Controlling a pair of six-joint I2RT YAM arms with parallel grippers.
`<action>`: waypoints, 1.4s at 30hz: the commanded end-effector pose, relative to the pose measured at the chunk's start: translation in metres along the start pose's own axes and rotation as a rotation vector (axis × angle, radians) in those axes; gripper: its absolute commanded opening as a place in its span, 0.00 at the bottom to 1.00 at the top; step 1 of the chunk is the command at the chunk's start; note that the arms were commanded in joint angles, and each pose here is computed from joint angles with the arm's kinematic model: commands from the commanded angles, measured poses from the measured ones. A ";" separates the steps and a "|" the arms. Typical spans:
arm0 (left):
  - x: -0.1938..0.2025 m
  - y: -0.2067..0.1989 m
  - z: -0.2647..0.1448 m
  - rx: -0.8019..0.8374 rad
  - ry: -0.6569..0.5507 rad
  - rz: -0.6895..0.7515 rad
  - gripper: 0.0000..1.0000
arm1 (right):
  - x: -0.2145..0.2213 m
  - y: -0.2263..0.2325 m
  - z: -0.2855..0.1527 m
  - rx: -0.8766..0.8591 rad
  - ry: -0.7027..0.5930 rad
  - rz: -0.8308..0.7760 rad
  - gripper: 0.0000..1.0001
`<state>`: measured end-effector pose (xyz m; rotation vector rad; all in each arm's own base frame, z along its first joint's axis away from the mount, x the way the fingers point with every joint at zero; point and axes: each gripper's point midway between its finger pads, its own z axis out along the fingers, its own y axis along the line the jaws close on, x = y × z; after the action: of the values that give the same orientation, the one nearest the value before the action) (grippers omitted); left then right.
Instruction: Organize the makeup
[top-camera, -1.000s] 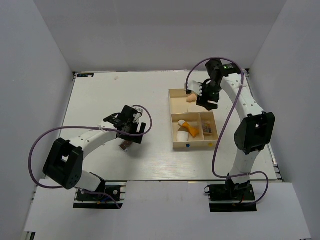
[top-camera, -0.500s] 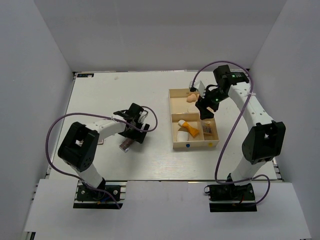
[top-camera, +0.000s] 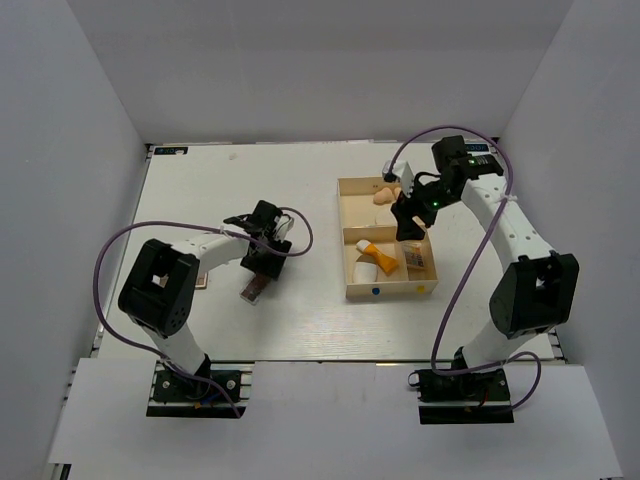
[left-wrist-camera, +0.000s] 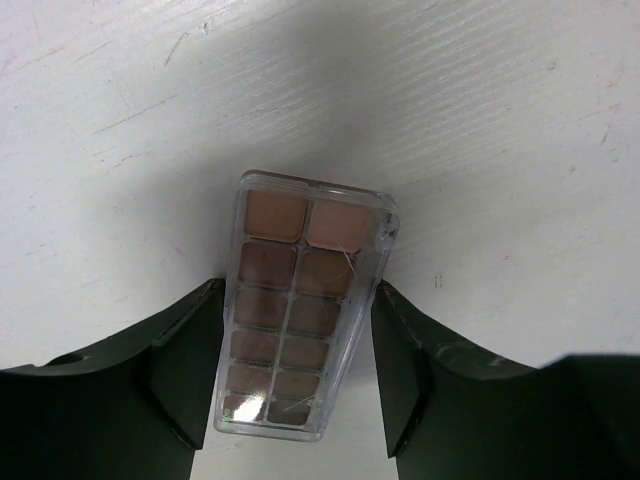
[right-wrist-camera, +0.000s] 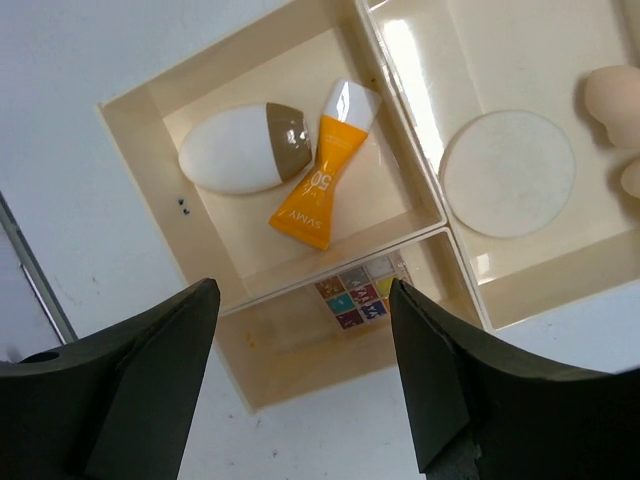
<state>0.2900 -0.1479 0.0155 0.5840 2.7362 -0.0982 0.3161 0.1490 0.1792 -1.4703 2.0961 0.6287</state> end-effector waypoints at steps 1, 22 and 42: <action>-0.003 -0.012 0.000 0.081 0.017 -0.007 0.29 | -0.029 -0.007 -0.022 0.109 -0.129 -0.009 0.74; -0.196 -0.210 -0.167 1.014 -0.505 -0.113 0.16 | -0.033 -0.092 -0.117 0.712 -0.434 0.360 0.00; -0.264 -0.324 -0.103 0.964 -0.364 -0.520 0.14 | -0.002 -0.090 -0.162 0.894 -0.528 0.503 0.00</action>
<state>0.3381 -0.5326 0.1814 0.1527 2.2705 -1.5917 0.3791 0.0240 0.2799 -0.2800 1.9611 0.1510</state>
